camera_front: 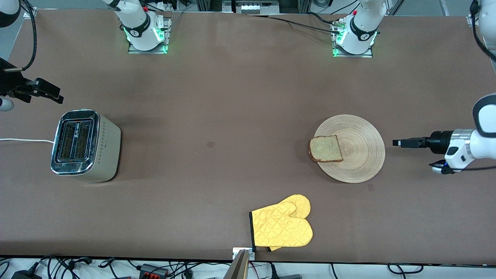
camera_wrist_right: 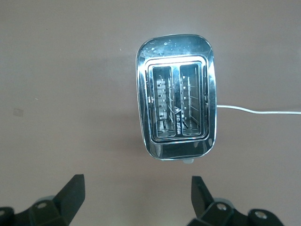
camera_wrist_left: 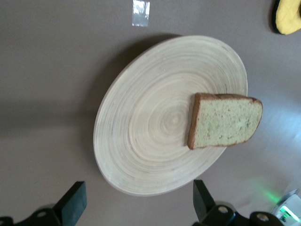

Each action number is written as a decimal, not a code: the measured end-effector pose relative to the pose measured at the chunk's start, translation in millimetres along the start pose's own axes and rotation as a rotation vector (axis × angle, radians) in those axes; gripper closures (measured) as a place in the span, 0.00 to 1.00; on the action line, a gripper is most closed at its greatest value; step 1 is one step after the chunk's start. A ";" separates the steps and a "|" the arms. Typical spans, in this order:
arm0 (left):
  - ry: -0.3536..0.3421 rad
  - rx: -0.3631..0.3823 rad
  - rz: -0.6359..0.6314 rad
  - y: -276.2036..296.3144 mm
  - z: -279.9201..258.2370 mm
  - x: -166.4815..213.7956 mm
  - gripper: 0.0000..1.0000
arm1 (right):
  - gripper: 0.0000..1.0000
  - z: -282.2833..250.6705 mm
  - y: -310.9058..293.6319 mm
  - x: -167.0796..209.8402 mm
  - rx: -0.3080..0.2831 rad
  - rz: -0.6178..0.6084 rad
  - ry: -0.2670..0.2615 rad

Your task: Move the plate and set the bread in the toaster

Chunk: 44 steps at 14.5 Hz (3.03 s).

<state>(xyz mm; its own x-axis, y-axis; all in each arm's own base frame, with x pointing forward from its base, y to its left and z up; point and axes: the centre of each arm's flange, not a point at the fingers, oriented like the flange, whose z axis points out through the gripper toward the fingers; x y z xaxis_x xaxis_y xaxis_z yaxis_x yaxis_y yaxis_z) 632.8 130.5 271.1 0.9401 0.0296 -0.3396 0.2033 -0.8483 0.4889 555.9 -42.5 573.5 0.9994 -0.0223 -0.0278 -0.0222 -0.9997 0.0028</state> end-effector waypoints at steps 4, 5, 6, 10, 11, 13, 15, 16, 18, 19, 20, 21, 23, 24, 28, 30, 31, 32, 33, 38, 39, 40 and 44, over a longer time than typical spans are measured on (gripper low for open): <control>-0.003 -0.078 0.087 -44.8 53.5 25.0 0.04 | 0.00 -0.1 0.2 -0.2 0.000 0.000 0.000; -0.004 -0.107 0.100 -45.8 62.8 28.3 0.04 | 0.00 -0.2 0.2 -0.3 0.000 0.000 0.000; -0.004 -0.135 0.101 -46.2 70.3 30.8 0.04 | 0.00 -0.2 0.2 -0.3 0.000 0.000 0.000; -0.009 -0.165 0.106 -45.4 80.8 33.6 0.14 | 0.00 -0.3 0.1 -0.4 0.000 0.000 0.000; -0.010 -0.165 0.108 -44.9 81.4 33.8 0.22 | 0.00 -0.3 0.1 -0.4 0.000 0.000 0.000; -0.013 -0.167 0.108 -45.5 83.6 34.1 0.26 | 0.00 -0.2 0.1 -0.4 0.000 0.000 -0.001; -0.016 -0.169 0.126 -46.2 85.9 34.3 0.50 | 0.00 -0.1 0.2 -0.4 0.000 0.000 -0.001; -0.015 -0.170 0.146 -46.3 86.6 34.4 0.61 | 0.00 0.1 0.2 -0.5 0.000 0.000 -0.001; -0.003 -0.200 0.183 -43.6 86.5 35.0 0.82 | 0.00 0.9 0.1 -0.6 0.000 0.000 -0.003; 0.005 -0.242 0.202 -38.9 86.4 35.2 0.90 | 0.00 1.2 -0.1 -0.6 0.000 0.000 -0.004; 0.016 -0.291 0.203 -31.8 86.4 36.2 0.91 | 0.00 1.4 -0.1 -0.6 0.000 0.000 -0.004; 0.022 -0.325 0.202 -23.4 89.4 38.0 0.91 | 0.00 1.6 -0.2 -0.6 0.000 0.000 -0.004; 0.020 -0.400 0.193 -4.3 105.2 43.0 0.91 | 0.00 2.3 -0.3 -0.7 0.000 0.000 -0.006; 0.015 -0.437 0.190 7.3 114.8 45.6 0.91 | 0.00 3.1 -0.4 -0.8 0.000 -0.001 -0.008; -0.012 -0.540 0.206 70.2 151.6 51.9 0.91 | 0.00 5.4 -0.8 -1.0 0.001 -0.001 -0.012; -0.034 -0.561 0.225 100.6 167.2 51.2 0.91 | 0.00 6.8 -1.1 -0.9 0.001 -0.002 -0.015; -0.047 -0.575 0.236 118.6 176.8 50.0 0.91 | 0.00 8.8 -1.2 -0.2 0.001 -0.002 -0.018; -0.061 -0.583 0.253 139.3 186.9 48.5 0.91 | 0.00 12.0 -1.3 1.3 0.001 -0.002 -0.023; -0.075 -0.580 0.278 161.2 196.0 47.3 0.91 | 0.00 15.7 -1.3 3.2 0.001 -0.002 -0.029; -0.088 -0.545 0.380 251.9 244.3 46.8 0.91 | 0.00 24.5 -5.8 7.1 0.001 -0.010 -0.045; -0.075 -0.523 0.392 268.1 259.8 45.3 0.91 | 0.00 25.9 -10.8 8.0 0.000 -0.019 -0.047; -0.060 -0.498 0.401 282.9 276.1 43.1 0.91 | 0.00 27.8 -15.6 9.2 0.000 -0.027 -0.049; -0.025 -0.444 0.427 314.6 314.2 36.7 0.91 | 0.00 52.0 -51.3 20.1 -0.003 -0.088 -0.080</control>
<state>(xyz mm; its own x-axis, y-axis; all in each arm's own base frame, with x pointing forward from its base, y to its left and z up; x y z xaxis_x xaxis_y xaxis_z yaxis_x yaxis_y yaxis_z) 645.4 -301.4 160.0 0.9581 -0.2810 -0.0558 -0.0904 -0.4815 0.8718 575.7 8.2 520.8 0.9920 0.0653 -0.1083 0.0657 -0.9978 0.0001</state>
